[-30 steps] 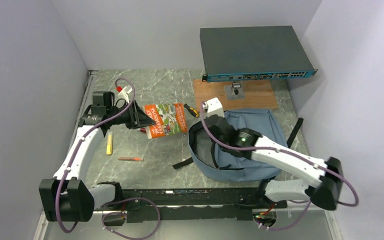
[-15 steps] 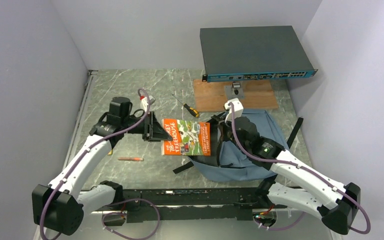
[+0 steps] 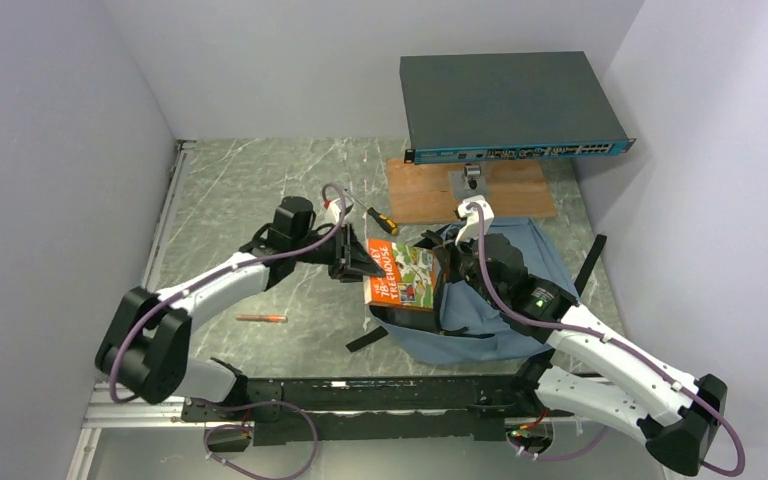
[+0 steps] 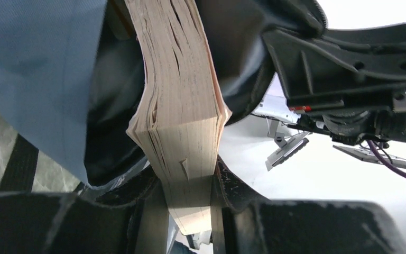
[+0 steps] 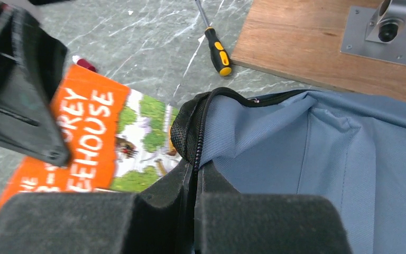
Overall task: Pack the student bag
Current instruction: Place the book in the student bag.
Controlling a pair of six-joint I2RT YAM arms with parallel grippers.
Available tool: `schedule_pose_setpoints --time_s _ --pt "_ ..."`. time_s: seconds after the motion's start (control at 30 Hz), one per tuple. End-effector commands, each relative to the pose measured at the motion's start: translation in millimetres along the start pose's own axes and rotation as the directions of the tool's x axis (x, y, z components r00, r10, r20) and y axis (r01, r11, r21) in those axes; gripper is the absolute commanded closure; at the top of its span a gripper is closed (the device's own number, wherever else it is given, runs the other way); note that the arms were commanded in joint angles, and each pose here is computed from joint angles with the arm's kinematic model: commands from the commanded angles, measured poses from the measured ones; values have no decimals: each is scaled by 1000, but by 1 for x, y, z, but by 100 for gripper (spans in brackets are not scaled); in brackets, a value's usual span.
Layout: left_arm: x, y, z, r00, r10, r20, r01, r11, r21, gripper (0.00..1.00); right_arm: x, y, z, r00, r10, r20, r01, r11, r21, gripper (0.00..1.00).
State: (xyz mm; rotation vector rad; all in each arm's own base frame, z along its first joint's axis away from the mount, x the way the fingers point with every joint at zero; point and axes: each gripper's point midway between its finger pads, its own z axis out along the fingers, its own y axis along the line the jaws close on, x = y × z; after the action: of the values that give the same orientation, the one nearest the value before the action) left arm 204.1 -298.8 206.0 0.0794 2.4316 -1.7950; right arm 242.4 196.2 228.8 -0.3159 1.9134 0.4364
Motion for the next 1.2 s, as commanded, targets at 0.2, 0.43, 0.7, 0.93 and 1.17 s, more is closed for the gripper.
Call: schedule_pose_setpoints --time_s 0.2,0.43,0.7,0.93,1.17 --pt "-26 -71 51 993 77 94 -107 920 378 100 -68 36 -9 968 165 191 -133 976 -173 100" --pt "-41 -56 113 992 16 129 -64 925 373 100 -71 36 -11 969 162 185 -131 977 -169 100" --pt "-54 0 179 973 -45 226 14 991 136 100 -61 27 -12 976 137 168 -116 985 -132 100" --pt "-40 45 203 979 -141 147 147 988 -36 69 -53 14 -17 979 117 167 -103 991 -90 100" --pt "-38 61 182 990 -50 134 75 980 -185 27 -48 6 -24 981 104 163 -94 993 -66 100"
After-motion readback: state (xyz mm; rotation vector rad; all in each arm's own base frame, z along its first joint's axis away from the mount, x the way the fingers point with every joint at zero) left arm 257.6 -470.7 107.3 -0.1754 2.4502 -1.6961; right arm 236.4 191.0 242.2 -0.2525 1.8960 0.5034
